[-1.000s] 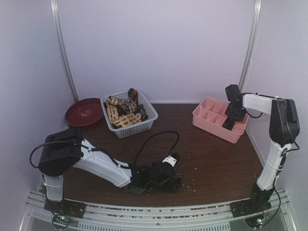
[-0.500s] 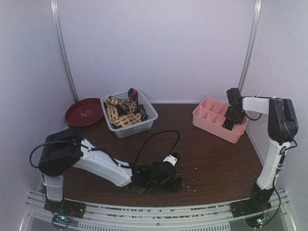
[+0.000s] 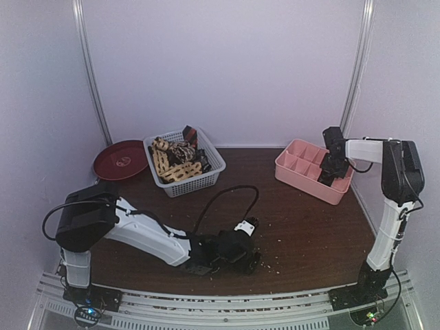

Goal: Roll the ties
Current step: Reset both arms

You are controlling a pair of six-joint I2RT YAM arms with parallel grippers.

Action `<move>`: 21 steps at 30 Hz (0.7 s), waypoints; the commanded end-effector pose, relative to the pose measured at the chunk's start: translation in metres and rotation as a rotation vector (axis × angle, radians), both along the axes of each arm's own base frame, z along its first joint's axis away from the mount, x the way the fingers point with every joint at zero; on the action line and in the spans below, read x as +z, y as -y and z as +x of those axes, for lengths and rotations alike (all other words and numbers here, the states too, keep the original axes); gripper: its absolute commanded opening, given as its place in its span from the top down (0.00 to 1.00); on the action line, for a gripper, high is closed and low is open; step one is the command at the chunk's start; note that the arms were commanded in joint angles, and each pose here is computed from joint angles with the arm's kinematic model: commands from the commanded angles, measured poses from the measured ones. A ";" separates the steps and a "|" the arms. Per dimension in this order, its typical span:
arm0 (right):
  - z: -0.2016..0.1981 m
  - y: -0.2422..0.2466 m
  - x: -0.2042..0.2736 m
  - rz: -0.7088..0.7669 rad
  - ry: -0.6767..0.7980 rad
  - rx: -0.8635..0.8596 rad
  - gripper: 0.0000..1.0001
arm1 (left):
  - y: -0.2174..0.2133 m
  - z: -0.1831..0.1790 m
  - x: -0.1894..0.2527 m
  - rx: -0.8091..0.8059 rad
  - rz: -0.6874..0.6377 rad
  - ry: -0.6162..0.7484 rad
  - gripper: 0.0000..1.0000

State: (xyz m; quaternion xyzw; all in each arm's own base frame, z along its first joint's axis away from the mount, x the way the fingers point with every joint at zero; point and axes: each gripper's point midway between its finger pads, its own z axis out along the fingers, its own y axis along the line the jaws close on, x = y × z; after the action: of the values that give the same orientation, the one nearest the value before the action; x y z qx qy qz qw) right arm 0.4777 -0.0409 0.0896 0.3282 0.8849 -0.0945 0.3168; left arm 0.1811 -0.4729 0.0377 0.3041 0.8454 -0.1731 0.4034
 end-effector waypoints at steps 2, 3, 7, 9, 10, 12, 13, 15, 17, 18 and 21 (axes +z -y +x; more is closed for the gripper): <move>-0.010 0.000 0.023 0.016 0.005 0.011 0.80 | 0.003 0.010 0.024 0.026 -0.007 0.063 0.02; -0.013 -0.001 0.028 0.020 0.014 0.014 0.80 | 0.002 0.011 0.029 0.031 -0.008 0.070 0.02; -0.028 -0.007 0.050 0.043 0.059 0.037 0.76 | -0.005 0.021 0.047 0.041 -0.046 0.059 0.02; -0.037 -0.016 0.058 0.061 0.080 0.061 0.73 | -0.007 0.028 0.058 0.044 -0.076 0.046 0.02; -0.042 -0.021 0.062 0.071 0.093 0.077 0.72 | -0.009 0.032 0.065 0.047 -0.090 0.044 0.02; -0.052 -0.033 0.070 0.089 0.117 0.113 0.69 | -0.012 0.039 0.080 0.050 -0.113 0.045 0.02; -0.059 -0.041 0.071 0.096 0.122 0.139 0.67 | -0.015 0.043 0.088 0.054 -0.126 0.041 0.02; -0.071 -0.053 0.081 0.103 0.147 0.172 0.63 | -0.020 0.050 0.101 0.054 -0.166 0.019 0.02; -0.084 -0.064 0.091 0.121 0.180 0.212 0.60 | -0.029 0.058 0.115 0.061 -0.207 0.008 0.02; -0.092 -0.070 0.103 0.127 0.218 0.233 0.58 | -0.034 0.061 0.122 0.067 -0.219 0.011 0.02; -0.116 -0.091 0.122 0.134 0.279 0.310 0.54 | -0.052 0.066 0.149 0.101 -0.241 0.054 0.02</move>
State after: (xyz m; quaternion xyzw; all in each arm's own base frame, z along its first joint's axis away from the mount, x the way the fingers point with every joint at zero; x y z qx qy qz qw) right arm 0.3857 0.0285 0.1852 0.2560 0.8831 0.0267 0.3923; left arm 0.2466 -0.4366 0.1588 0.2225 0.8308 -0.2321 0.4543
